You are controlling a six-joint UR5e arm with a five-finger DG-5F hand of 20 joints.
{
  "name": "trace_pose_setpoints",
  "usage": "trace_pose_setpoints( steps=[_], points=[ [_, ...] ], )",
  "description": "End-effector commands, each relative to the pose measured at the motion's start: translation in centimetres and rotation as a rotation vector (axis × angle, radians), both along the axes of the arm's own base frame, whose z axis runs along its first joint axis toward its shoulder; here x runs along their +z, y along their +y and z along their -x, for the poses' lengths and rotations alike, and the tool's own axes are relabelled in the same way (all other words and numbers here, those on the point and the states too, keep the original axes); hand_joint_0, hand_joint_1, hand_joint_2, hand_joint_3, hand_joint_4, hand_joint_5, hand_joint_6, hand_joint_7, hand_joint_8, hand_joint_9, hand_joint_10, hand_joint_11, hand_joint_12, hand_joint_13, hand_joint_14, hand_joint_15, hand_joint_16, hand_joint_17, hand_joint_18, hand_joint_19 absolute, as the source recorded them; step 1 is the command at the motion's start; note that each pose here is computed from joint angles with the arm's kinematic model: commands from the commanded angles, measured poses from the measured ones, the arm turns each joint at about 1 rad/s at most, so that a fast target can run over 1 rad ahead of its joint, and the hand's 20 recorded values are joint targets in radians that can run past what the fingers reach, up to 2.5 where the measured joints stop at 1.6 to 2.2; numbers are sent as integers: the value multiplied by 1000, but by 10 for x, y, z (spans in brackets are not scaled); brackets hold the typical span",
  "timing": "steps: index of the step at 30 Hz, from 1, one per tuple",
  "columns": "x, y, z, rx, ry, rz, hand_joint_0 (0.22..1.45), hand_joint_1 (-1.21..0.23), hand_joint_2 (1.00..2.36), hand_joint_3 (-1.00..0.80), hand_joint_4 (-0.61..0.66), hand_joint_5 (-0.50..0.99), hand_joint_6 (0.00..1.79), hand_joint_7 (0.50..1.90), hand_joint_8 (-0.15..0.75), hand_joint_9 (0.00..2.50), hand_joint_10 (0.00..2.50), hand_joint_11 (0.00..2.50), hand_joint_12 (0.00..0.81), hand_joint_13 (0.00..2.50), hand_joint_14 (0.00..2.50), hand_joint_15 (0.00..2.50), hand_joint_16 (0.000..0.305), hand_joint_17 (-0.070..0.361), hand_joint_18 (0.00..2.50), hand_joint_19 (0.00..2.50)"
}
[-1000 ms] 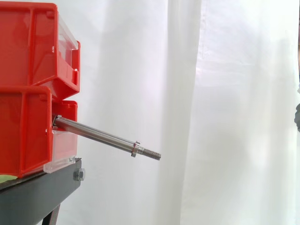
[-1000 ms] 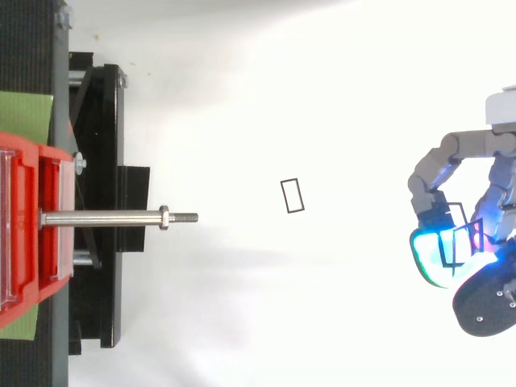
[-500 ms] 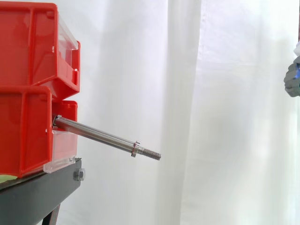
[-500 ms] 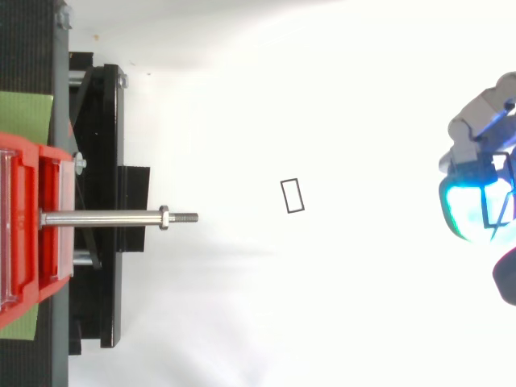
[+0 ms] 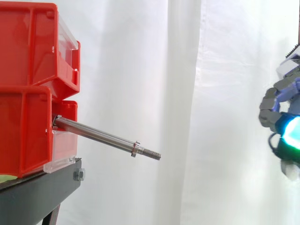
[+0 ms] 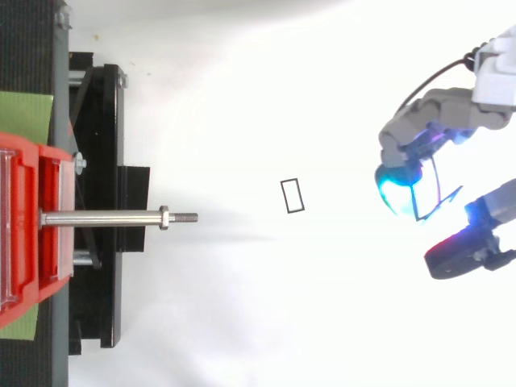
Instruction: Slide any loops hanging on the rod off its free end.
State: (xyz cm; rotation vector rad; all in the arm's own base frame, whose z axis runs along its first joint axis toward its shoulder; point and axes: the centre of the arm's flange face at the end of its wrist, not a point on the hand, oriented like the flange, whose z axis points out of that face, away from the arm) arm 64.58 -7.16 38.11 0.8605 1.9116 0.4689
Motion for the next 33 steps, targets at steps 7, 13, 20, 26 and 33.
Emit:
trace_pose_setpoints(
  steps=[7, 13, 20, 26, 33],
  points=[
    [8, 8, -31, 152, -242, 189, 664, -740, 1006, -439, -52, -202, 912, 1163, 283, 746, 8, 225, 311, 857, 5, 138, 45, 101, 906, 338],
    [9, 13, -36, 259, -291, 373, 641, -679, 1004, -466, 4, -207, 913, 1137, 279, 762, 9, 245, 314, 867, 6, 151, 45, 102, 905, 351],
    [-19, 14, -34, 214, -299, 258, 603, -541, 1000, -500, 81, -206, 914, 1047, 290, 794, 9, 258, 319, 868, 6, 164, 47, 105, 891, 371],
    [-19, 14, -35, 145, -303, 75, 603, -471, 1000, -500, 97, -190, 890, 1082, 296, 818, 9, 268, 322, 872, 6, 163, 46, 104, 885, 377],
    [-20, 14, -33, 140, -286, 58, 612, -564, 1010, -390, 91, -186, 894, 1089, 305, 836, 11, 282, 324, 878, 7, 165, 46, 105, 895, 378]
  ],
)
